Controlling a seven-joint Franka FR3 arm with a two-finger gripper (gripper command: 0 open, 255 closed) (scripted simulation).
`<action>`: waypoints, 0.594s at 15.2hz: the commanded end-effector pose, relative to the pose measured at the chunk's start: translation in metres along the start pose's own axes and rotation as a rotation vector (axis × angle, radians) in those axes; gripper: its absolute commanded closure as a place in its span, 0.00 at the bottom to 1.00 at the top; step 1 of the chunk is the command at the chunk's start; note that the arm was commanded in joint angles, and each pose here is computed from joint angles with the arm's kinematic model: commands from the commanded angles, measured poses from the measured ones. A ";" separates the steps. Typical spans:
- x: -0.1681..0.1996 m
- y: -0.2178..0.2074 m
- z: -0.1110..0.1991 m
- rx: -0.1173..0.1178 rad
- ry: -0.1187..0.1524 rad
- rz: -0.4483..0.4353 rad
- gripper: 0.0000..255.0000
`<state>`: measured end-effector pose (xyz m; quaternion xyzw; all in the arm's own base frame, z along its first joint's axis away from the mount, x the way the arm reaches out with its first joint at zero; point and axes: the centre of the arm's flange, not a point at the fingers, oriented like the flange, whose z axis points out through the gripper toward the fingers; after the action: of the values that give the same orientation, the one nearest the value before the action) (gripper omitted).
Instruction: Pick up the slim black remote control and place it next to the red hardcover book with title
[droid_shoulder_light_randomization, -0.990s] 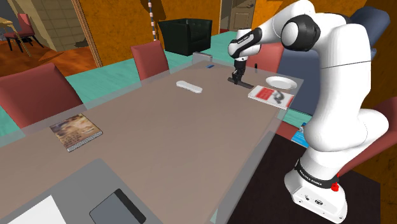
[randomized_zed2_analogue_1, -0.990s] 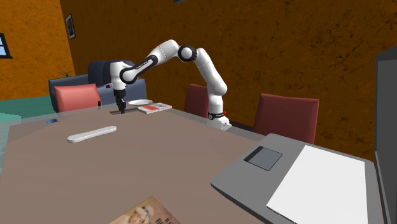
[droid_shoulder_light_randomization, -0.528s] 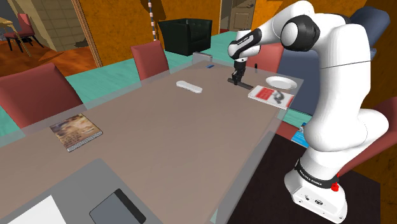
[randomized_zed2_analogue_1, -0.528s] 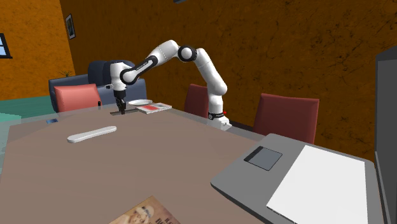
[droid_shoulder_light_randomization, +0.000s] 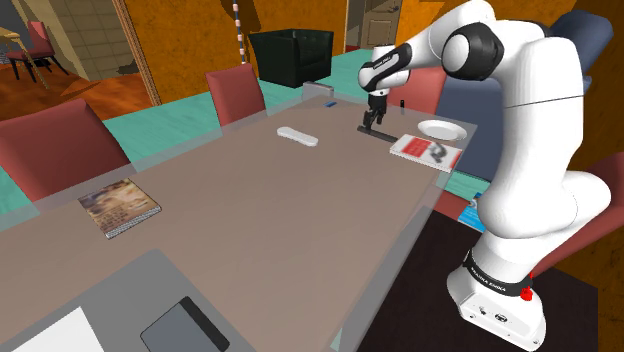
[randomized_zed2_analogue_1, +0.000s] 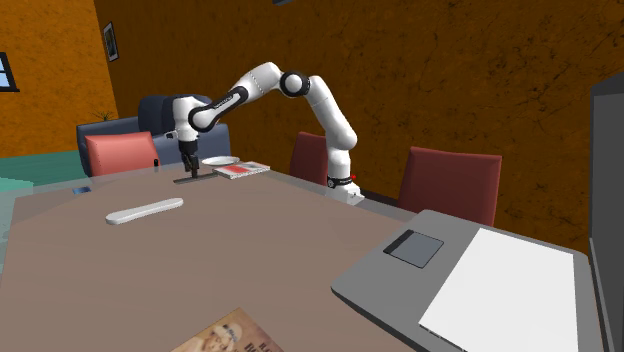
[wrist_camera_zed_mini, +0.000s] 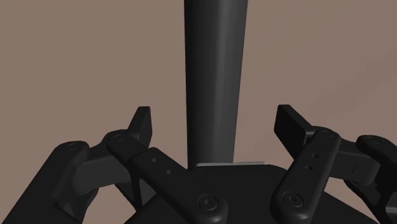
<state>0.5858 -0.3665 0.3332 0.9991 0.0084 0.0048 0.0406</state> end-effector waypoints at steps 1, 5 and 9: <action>0.000 -0.001 -0.021 0.000 0.000 0.000 0.00; 0.000 -0.001 -0.045 0.000 0.000 0.000 0.00; 0.000 -0.001 -0.045 0.000 0.000 0.000 0.00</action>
<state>0.5854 -0.3624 0.3775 0.9991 0.0084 0.0049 0.0406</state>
